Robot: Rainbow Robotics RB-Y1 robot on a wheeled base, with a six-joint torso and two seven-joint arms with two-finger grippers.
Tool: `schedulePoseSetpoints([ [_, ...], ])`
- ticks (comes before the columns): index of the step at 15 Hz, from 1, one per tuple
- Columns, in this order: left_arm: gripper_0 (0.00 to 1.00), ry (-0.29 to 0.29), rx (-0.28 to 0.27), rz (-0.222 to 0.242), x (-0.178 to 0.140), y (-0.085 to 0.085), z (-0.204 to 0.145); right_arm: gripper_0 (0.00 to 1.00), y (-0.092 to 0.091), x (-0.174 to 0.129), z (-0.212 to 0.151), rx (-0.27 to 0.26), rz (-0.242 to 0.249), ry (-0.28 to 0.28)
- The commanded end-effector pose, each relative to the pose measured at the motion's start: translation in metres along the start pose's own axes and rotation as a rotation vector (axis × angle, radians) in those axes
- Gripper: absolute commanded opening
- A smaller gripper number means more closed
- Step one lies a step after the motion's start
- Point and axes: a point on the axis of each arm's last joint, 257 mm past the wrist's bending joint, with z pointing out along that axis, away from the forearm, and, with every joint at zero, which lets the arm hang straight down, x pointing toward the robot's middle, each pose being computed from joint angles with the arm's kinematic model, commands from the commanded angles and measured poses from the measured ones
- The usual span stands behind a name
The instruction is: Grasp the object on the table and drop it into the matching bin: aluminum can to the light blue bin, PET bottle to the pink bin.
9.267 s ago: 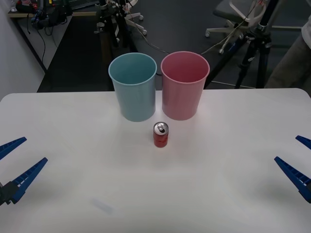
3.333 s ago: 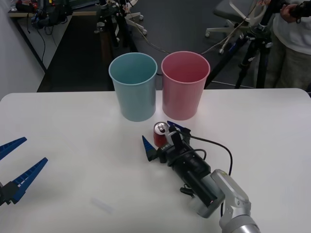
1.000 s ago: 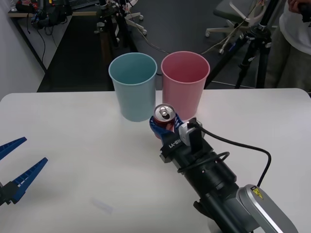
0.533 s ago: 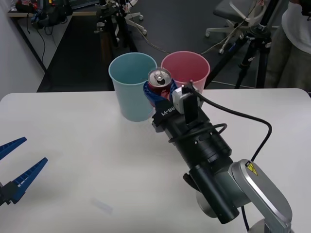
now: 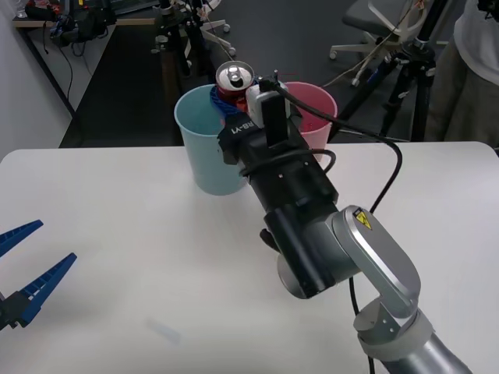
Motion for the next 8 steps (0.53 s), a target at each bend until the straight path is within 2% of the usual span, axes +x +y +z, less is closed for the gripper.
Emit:
schedulePoseSetpoints([
  [1, 1.00, 0.000, 0.000, 0.000, 0.000, 0.000, 0.000, 0.00, 0.000, 0.007, 0.030, 0.033, -0.008, 0.036],
  [5, 1.00, 0.000, 0.000, 0.000, 0.000, 0.000, 0.000, 0.00, -0.005, 0.024, 0.070, 0.065, -0.010, 0.083],
  [8, 1.00, 0.000, 0.000, 0.000, 0.000, 0.000, 0.000, 0.00, -0.013, 0.043, 0.091, 0.083, -0.042, 0.131],
])
